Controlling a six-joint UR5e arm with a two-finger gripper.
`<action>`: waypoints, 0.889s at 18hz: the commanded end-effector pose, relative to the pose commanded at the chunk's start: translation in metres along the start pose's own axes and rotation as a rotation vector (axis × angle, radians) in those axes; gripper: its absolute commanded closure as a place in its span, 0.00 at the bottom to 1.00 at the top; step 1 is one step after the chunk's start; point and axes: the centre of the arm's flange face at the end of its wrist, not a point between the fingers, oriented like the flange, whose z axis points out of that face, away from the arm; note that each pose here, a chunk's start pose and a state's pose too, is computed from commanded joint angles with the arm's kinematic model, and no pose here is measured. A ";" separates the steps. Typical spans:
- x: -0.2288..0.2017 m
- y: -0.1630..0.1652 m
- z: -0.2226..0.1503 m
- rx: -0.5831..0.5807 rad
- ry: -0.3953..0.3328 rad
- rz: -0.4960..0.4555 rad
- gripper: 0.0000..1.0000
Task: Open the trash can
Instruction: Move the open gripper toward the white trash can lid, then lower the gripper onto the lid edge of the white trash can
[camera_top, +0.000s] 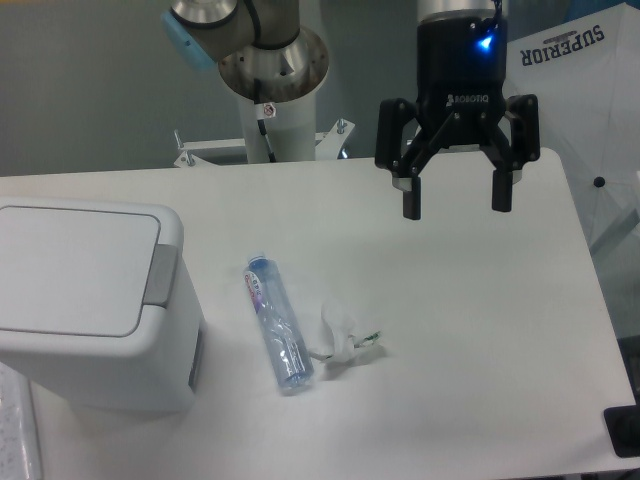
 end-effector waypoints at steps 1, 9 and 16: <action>0.001 0.001 0.001 -0.003 0.003 0.001 0.00; 0.038 0.029 0.028 -0.092 -0.069 0.136 0.00; 0.081 0.056 0.054 -0.166 -0.088 0.219 0.00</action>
